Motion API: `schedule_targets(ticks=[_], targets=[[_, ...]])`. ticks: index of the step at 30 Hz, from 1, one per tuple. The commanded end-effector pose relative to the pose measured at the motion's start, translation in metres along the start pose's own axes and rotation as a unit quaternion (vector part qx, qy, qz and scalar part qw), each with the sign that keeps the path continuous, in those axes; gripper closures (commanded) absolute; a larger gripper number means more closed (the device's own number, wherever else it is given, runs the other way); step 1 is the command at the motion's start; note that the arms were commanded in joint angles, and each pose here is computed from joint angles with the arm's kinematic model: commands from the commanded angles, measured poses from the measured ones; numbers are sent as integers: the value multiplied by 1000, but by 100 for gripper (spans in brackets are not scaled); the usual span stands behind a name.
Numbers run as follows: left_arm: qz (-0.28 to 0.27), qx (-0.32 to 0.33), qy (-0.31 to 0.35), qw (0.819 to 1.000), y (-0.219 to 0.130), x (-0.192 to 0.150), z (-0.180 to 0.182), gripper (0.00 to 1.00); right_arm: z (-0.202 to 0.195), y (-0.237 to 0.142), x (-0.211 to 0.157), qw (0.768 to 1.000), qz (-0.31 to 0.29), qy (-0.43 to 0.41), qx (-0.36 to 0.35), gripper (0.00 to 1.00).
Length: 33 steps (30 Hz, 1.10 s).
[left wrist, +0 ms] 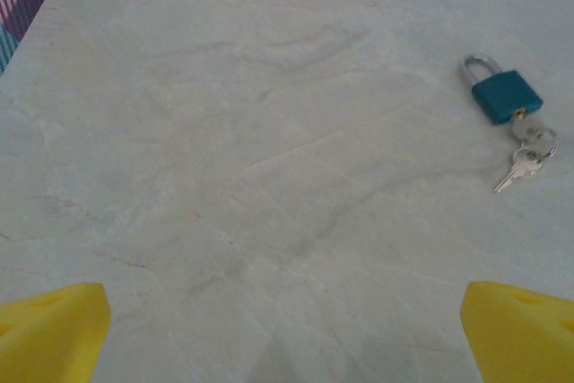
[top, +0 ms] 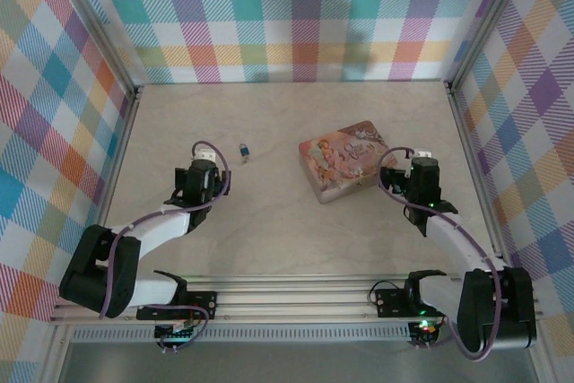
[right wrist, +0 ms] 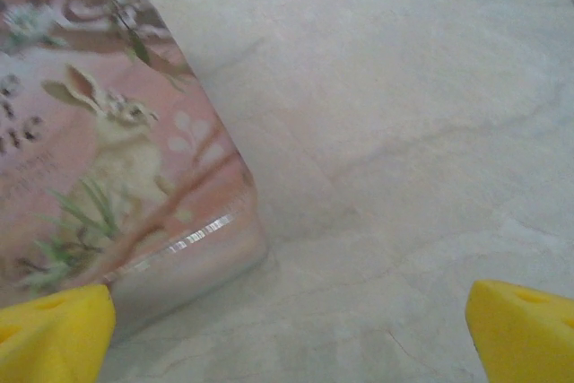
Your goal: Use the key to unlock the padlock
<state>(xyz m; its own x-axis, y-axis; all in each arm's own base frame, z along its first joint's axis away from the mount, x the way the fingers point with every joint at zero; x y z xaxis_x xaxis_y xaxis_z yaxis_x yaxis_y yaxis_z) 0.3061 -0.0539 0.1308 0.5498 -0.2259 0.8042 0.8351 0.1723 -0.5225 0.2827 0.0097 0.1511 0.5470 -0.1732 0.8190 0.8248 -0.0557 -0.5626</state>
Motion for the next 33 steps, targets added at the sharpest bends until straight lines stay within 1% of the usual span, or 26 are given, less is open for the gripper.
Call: schedule_targets(ticks=[1, 3, 7, 9, 12, 14, 16, 17, 18, 19, 21, 24, 33], targets=[[-63, 4, -75, 995, 13, 2, 25, 0, -7, 1, 3, 990, -136, 9, 26, 0], [-88, -7, -97, 991, 13, 3, 28, 0, -8, 6, 0, 990, -138, -1, 23, 0], [-109, -18, -91, 990, 14, 4, 28, 0, -10, 13, 2, 986, -163, -1, 24, 0], [-123, -18, -90, 988, 14, -1, 29, 0, -11, 16, 4, 983, -179, 4, 27, 0], [-137, -17, -98, 986, 20, -8, 30, 0, -9, 27, 5, 983, -180, 9, 41, 0], [-135, -31, -92, 986, 26, -11, 26, 0, -7, 35, 1, 983, -179, 9, 47, 0], [-121, -44, -81, 988, 35, -13, 20, 0, -7, 41, -2, 983, -178, 11, 50, 0], [-117, -44, -79, 989, 40, -11, 19, 0, -7, 45, -4, 985, -165, 9, 51, 0], [-99, -47, -83, 990, 43, -11, 21, 0, -8, 50, -5, 986, -160, 14, 43, 0], [-92, -59, -91, 990, 48, -10, 23, 0, -12, 55, -4, 986, -161, 23, 29, 0], [-78, -68, -103, 989, 52, -10, 26, 0, -11, 61, -1, 991, -130, 20, 22, 0], [-79, -70, -105, 989, 53, -9, 27, 0, -6, 68, 1, 993, -116, 7, 25, 0], [-79, -69, -105, 989, 52, -10, 28, 0, -5, 67, 1, 993, -119, 3, 27, 0]])
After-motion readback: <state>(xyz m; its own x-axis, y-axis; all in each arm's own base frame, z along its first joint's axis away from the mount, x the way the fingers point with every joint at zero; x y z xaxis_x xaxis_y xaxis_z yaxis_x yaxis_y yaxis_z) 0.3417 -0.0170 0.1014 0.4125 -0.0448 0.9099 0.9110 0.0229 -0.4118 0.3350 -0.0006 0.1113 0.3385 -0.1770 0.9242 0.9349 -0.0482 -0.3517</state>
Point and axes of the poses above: each hand's point on the last joint's axis, 136 mm out from that joint toward the fingers, its own y axis out along the fingers, its own z axis along the line the jaws close on, x = y × z, the point moved 6 cm from there along -y, back along the fingers, and after that the axes turned 5 degrees about y, right-handed, at the moved point
